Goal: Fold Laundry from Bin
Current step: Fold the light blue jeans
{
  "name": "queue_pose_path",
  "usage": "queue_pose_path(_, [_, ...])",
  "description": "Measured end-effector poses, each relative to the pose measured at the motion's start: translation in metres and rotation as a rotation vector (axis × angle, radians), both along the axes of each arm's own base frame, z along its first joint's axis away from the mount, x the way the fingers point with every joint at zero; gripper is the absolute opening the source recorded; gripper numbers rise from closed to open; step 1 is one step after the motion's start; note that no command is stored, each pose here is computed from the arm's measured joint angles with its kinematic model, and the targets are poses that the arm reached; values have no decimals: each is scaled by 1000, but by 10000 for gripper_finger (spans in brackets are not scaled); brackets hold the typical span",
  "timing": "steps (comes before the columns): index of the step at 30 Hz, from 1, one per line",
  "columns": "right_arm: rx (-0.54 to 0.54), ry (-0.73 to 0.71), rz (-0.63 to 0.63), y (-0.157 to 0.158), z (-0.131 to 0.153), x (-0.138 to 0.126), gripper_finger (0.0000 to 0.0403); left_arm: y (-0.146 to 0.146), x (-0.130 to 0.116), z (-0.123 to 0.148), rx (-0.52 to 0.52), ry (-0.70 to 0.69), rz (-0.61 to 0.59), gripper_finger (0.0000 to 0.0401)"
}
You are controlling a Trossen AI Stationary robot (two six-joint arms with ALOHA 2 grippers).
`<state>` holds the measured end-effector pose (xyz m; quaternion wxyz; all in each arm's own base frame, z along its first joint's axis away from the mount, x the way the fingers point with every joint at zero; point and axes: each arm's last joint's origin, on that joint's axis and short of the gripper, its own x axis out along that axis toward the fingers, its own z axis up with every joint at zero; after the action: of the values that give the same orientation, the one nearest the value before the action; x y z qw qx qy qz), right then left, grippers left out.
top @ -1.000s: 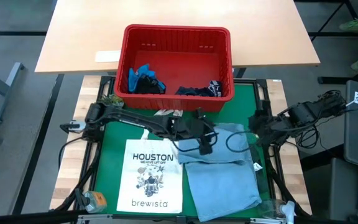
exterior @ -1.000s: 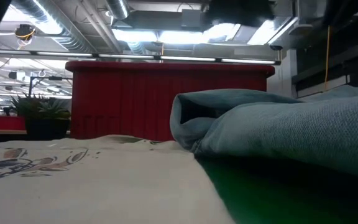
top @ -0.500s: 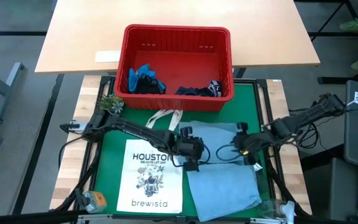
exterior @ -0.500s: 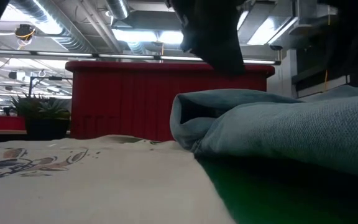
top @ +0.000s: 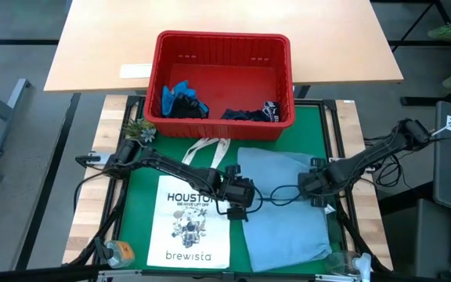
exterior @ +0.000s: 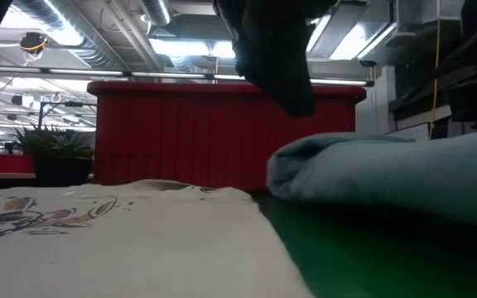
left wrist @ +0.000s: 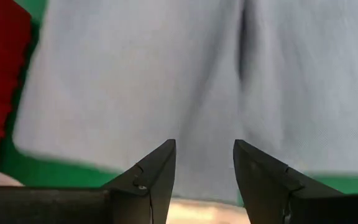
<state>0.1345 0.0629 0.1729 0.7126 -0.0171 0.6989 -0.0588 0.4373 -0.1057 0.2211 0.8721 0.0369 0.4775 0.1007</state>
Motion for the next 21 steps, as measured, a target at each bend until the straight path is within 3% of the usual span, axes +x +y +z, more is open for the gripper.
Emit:
queue_pose_path(5, [-1, -15, 28, 1, -1, 3, 161, 1, 3, -11, 1, 16, 36, 155])
queue_pose_path(15, [-7, -18, 30, 1, -1, 3, 161, 9, 19, -80, 16, 157, 61, 155])
queue_pose_path(21, [12, -88, 29, 4, -1, 10, 161, 12, 8, -83, 50, 280, 64, 152])
